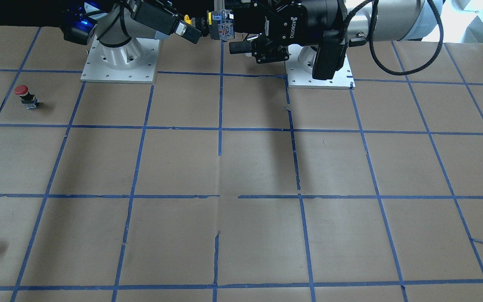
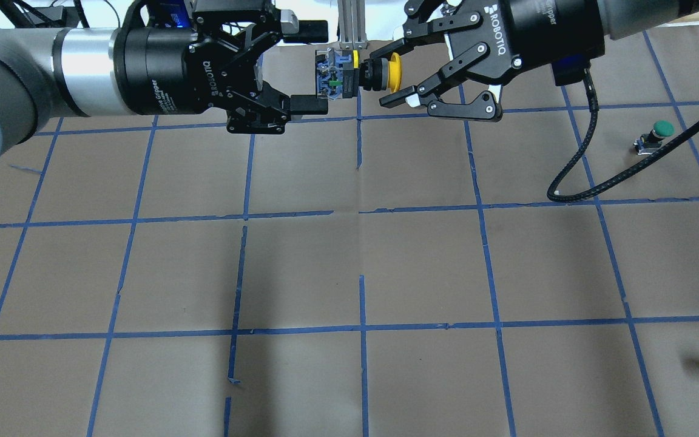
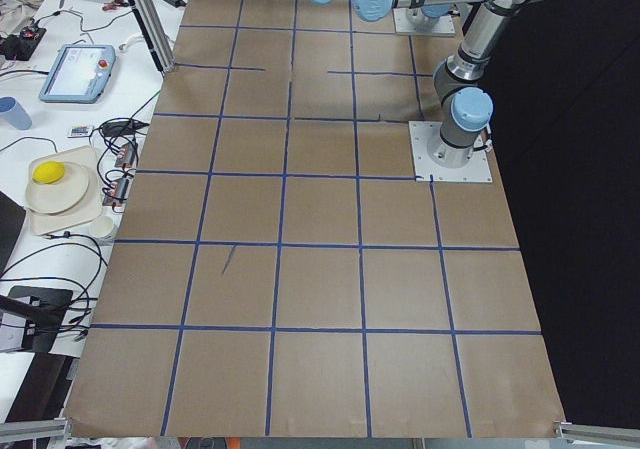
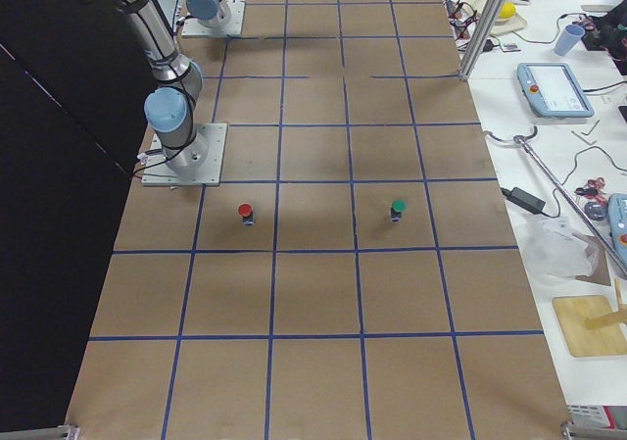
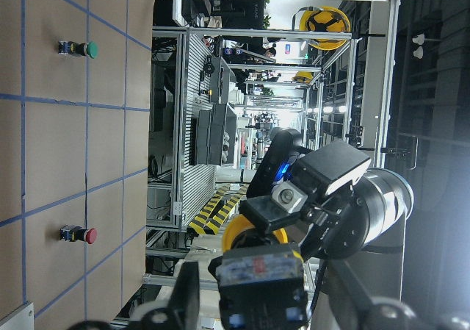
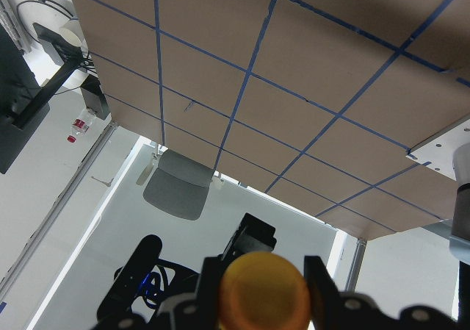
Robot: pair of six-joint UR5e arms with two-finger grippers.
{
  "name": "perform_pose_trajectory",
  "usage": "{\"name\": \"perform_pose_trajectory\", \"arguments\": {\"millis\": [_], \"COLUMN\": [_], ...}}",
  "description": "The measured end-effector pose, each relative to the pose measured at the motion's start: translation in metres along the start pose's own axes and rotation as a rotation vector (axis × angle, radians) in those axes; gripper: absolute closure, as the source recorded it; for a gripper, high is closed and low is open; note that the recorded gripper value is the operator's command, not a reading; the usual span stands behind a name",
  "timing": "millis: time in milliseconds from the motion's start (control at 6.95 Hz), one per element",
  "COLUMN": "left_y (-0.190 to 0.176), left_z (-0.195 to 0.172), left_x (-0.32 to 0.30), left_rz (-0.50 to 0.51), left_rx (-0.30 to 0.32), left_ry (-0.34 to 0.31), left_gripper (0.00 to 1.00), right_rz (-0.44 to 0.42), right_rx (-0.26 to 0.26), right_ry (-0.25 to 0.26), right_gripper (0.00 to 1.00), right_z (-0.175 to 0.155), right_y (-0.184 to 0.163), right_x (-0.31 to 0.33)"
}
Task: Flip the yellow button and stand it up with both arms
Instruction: 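Open the left gripper and pull back while the right gripper carries the button away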
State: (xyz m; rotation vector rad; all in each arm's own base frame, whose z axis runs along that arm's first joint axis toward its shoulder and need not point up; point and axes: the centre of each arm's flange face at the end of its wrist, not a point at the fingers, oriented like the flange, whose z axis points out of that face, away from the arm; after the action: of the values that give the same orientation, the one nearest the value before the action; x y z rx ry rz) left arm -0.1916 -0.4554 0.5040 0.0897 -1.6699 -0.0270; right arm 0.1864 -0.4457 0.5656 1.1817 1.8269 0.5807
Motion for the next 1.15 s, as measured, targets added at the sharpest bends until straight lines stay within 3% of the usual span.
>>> {"name": "perform_pose_trajectory", "arguments": {"millis": [144,288,576,863,1151], "left_y": [-0.002,-0.005,-0.013,-0.017,-0.020], "left_z": [-0.001,-0.001,0.001,0.000,-0.010], "left_x": [0.003,0.006,0.011,0.009,0.003], "left_rz": [-0.012,-0.033,-0.074,-0.074,-0.038], "left_rx": [0.001,-0.001,0.014,0.067,0.117], "left_ry": [-0.007,-0.040,-0.197,-0.377,-0.581], "left_gripper": [0.03,0.03,0.03,0.02,0.01], "right_rz": [-0.004,-0.033,-0.141,-0.226,-0.322], "right_rx": [0.018,0.076,0.269,0.422,0.484], "right_ry": [0.000,0.010,0.083,0.234,0.400], "right_gripper": [0.80,0.80,0.83,0.83,0.85], "right_z": [-0.003,-0.011,-0.045,-0.070,-0.090], "right_y": [-0.005,-0.018,-0.060,-0.103,-0.156], "right_x": [-0.001,-0.001,0.006,0.025,0.058]}}
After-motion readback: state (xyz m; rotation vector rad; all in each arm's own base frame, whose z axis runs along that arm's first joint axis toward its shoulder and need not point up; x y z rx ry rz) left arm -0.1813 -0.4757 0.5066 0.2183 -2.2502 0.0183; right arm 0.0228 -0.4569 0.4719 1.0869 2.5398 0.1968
